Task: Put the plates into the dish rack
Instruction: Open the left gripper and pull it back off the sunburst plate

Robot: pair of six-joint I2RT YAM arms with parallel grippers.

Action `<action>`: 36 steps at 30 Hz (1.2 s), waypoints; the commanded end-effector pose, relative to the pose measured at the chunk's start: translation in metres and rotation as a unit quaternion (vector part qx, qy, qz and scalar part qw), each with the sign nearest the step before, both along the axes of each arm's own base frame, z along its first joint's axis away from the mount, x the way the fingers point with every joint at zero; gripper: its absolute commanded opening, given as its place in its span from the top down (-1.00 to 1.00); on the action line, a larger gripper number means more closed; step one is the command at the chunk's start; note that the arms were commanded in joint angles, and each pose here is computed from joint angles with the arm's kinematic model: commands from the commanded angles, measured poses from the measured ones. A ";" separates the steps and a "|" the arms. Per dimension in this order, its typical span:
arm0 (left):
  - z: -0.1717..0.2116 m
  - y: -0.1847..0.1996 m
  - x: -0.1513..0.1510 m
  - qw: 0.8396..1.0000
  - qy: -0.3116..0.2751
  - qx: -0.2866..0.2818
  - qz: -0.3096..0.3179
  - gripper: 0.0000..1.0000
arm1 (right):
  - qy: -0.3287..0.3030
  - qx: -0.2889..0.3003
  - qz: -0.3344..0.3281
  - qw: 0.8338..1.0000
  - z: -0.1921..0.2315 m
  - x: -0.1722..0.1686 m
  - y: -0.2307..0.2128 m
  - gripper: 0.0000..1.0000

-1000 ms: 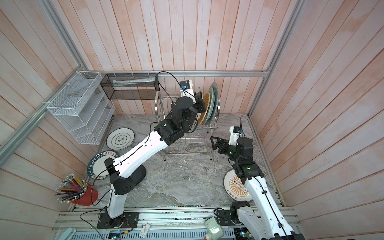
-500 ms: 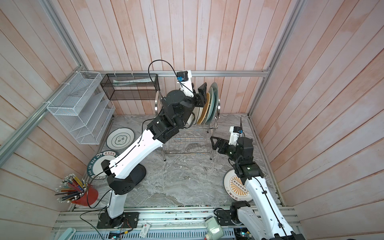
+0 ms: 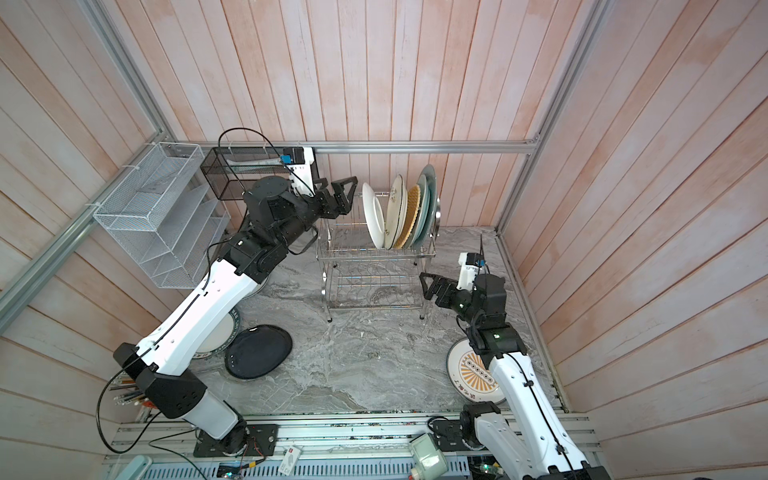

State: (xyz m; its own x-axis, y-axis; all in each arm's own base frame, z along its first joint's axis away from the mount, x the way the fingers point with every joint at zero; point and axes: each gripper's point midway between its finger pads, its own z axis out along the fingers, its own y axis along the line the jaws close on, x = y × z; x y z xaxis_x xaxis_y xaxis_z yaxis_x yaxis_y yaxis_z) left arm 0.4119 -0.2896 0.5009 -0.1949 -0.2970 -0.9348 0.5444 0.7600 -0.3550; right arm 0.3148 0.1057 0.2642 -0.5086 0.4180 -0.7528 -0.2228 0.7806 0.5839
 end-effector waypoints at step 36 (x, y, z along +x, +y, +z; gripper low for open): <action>-0.043 -0.111 -0.015 0.964 0.105 -0.072 -0.236 -0.77 | -0.014 0.001 -0.007 1.000 0.014 -0.004 -0.003 -0.95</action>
